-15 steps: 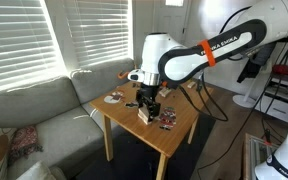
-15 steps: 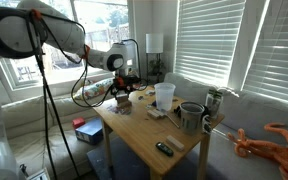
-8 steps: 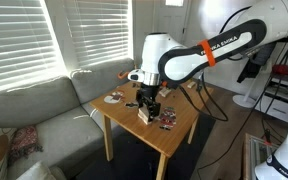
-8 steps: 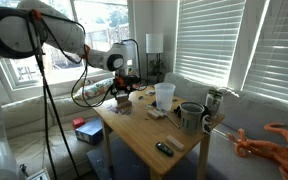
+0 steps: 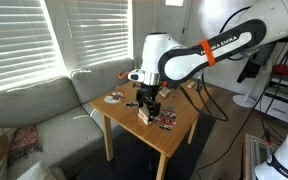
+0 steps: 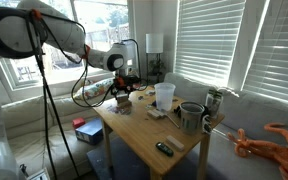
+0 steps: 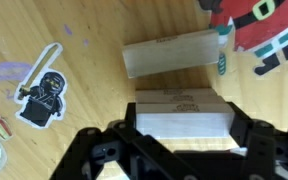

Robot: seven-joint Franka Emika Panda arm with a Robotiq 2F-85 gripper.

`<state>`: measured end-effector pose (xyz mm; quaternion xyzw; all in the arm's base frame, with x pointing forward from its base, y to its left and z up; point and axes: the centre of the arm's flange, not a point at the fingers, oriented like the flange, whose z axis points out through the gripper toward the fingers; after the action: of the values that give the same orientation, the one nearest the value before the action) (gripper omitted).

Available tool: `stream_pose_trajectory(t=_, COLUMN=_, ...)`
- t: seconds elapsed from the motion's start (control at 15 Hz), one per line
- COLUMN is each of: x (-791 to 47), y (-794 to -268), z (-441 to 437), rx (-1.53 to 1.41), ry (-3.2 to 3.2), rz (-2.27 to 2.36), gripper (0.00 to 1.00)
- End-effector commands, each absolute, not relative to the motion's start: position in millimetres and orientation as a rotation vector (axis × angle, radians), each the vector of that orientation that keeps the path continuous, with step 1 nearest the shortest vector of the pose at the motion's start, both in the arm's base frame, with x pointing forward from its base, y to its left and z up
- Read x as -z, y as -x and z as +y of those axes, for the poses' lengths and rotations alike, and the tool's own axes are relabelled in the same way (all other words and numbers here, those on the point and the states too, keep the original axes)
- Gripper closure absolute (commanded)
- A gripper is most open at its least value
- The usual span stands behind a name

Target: Pick up the bottom wooden block from the stacked blocks in a square and put it on the top stacked wooden block, pick up the two stacked blocks and turn them ninety degrees anticlockwise to stack them on the block to the left, pick up the block to the right and stack it on the three stacked blocks

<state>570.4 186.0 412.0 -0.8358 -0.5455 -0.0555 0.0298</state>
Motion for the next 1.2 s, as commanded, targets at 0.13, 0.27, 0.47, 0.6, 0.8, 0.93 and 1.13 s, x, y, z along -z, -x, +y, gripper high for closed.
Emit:
stream_pose_trajectory(t=0.13, x=-412.3, y=-574.5, z=184.8, rx=0.171, ry=2.548, rz=-1.681, gripper=0.4)
stream_pose_trajectory(t=0.27, x=-412.4, y=-574.9, z=184.6, rx=0.171, ry=2.549, rz=-1.679, gripper=0.4)
stream_pose_trajectory(t=0.47, x=-412.5, y=-575.1, z=184.9, rx=0.171, ry=2.549, rz=-1.679, gripper=0.4)
stream_pose_trajectory(t=0.6, x=-412.3, y=-576.0, z=185.1, rx=0.156, ry=2.567, rz=-1.663, gripper=0.08)
stream_pose_trajectory(t=0.8, x=-412.4, y=-574.7, z=182.2, rx=0.152, ry=2.566, rz=-1.647, gripper=0.0)
stream_pose_trajectory(t=0.93, x=-415.7, y=-571.2, z=180.2, rx=0.163, ry=2.577, rz=-1.649, gripper=0.0)
stream_pose_trajectory(t=1.13, x=-420.4, y=-564.8, z=175.8, rx=0.167, ry=2.591, rz=-1.652, gripper=0.0)
